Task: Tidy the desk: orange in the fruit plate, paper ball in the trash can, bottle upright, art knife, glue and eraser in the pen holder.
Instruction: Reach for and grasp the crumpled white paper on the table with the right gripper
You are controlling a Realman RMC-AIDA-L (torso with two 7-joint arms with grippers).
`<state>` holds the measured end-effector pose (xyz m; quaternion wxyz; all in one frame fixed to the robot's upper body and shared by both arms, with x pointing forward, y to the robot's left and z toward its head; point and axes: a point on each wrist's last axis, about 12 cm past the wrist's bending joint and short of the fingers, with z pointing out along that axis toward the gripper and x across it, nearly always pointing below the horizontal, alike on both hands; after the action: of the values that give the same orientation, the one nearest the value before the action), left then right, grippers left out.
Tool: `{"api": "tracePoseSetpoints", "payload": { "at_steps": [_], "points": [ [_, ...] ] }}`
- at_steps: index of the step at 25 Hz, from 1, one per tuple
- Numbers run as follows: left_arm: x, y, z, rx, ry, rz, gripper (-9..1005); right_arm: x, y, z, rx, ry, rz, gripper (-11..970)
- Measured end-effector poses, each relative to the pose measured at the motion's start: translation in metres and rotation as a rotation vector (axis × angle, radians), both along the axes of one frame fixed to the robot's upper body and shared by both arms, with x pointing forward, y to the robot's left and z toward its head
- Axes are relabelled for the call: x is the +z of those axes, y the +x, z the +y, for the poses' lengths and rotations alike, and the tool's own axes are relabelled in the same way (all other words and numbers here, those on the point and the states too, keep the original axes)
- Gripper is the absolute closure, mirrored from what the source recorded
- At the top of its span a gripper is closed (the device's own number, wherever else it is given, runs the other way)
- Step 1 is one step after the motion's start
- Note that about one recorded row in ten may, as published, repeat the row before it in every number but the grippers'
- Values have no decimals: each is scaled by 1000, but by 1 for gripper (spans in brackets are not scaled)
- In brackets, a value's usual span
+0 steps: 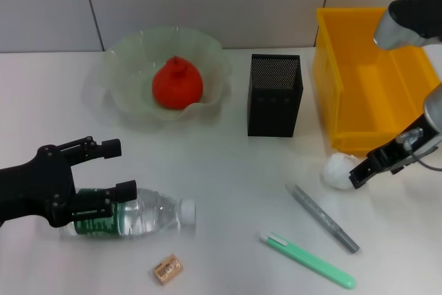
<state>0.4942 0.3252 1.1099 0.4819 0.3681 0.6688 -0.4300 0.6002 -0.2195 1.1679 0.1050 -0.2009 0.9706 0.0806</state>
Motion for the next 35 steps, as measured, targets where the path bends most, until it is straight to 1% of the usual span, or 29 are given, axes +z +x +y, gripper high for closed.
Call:
{"api": "tracePoseSetpoints", "payload": {
  "at_steps": [3, 9, 23, 28, 35],
  "points": [
    [-5, -1, -2, 0, -8, 1, 156, -13, 5, 5, -7, 26, -1, 177],
    [-8, -2, -5, -2, -18, 2, 157, -19, 10, 10, -5, 64, -14, 177],
    [-13, -6, -8, 1, -30, 8, 159, -38, 19, 15, -32, 72, -25, 176],
    [-14, -7, -8, 1, -32, 7, 159, -41, 19, 16, -34, 70, -22, 218],
    [-14, -7, -8, 4, -31, 7, 160, -41, 18, 18, -18, 59, -18, 276]
  ]
}}
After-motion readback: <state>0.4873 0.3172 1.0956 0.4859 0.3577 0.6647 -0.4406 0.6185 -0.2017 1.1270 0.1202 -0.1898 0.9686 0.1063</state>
